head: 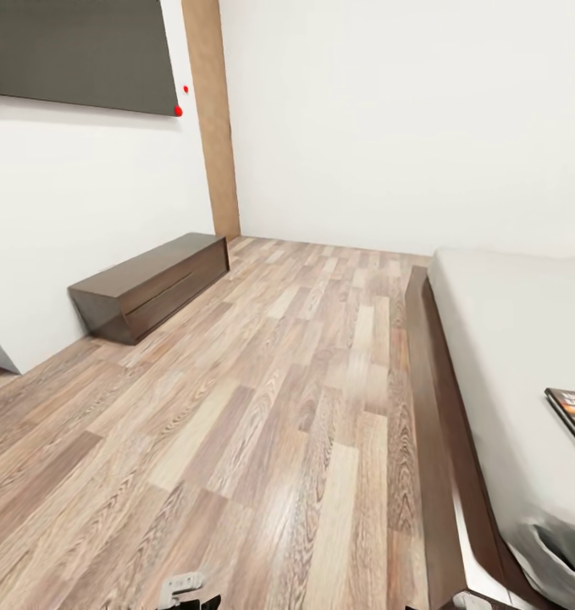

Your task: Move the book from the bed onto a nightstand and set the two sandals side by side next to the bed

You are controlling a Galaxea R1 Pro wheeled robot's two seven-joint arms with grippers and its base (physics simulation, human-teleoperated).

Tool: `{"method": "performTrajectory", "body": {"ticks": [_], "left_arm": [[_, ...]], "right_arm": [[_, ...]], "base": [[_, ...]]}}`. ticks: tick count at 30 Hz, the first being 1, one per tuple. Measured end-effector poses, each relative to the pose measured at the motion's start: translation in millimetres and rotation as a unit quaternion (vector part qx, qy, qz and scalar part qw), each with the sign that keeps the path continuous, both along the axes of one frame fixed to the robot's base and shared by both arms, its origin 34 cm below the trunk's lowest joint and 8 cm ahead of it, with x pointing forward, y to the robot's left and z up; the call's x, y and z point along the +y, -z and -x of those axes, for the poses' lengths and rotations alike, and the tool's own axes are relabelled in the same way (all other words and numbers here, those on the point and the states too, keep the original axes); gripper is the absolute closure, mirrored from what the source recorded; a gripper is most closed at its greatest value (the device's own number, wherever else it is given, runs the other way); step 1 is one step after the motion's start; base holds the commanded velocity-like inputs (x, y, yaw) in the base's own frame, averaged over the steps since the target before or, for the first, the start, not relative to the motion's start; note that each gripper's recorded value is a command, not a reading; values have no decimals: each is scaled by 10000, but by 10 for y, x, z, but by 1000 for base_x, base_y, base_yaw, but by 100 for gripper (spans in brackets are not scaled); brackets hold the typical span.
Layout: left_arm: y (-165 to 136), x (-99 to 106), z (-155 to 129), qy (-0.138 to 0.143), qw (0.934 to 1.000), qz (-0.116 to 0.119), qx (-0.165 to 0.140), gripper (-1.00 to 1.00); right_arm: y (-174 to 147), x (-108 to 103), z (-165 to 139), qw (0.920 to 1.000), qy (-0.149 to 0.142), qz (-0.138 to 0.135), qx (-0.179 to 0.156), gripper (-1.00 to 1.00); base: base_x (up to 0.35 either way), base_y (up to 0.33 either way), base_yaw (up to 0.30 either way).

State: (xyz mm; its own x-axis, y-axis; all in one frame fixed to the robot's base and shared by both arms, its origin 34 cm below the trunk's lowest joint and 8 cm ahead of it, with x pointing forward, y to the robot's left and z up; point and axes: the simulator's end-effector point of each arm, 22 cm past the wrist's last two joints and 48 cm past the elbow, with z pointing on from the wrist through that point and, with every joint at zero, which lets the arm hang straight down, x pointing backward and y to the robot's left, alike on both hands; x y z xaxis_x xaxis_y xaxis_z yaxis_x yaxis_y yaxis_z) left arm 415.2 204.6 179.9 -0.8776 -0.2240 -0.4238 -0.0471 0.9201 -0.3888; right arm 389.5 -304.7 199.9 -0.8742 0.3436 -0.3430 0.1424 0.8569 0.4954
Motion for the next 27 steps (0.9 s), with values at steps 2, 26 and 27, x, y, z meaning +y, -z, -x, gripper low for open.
{"method": "performTrajectory", "body": {"ticks": [2, 26, 27], "left_arm": [[0, -1, 1, 0, 10000, 1, 0, -100], [1, -13, 7, 1, 10000, 10, 6, -100], [1, -13, 7, 0, 10000, 10, 6, -100]], "right_arm": [[16, 0, 51, 10000, -2, 1, 34, -100], [-50, -1, -147, 9999, -10, 15, -142, -100], [-50, -1, -147, 9999, -10, 15, -141, -100]], "base": [[0, 0, 289], [0, 0, 291], [0, 0, 292]]}}
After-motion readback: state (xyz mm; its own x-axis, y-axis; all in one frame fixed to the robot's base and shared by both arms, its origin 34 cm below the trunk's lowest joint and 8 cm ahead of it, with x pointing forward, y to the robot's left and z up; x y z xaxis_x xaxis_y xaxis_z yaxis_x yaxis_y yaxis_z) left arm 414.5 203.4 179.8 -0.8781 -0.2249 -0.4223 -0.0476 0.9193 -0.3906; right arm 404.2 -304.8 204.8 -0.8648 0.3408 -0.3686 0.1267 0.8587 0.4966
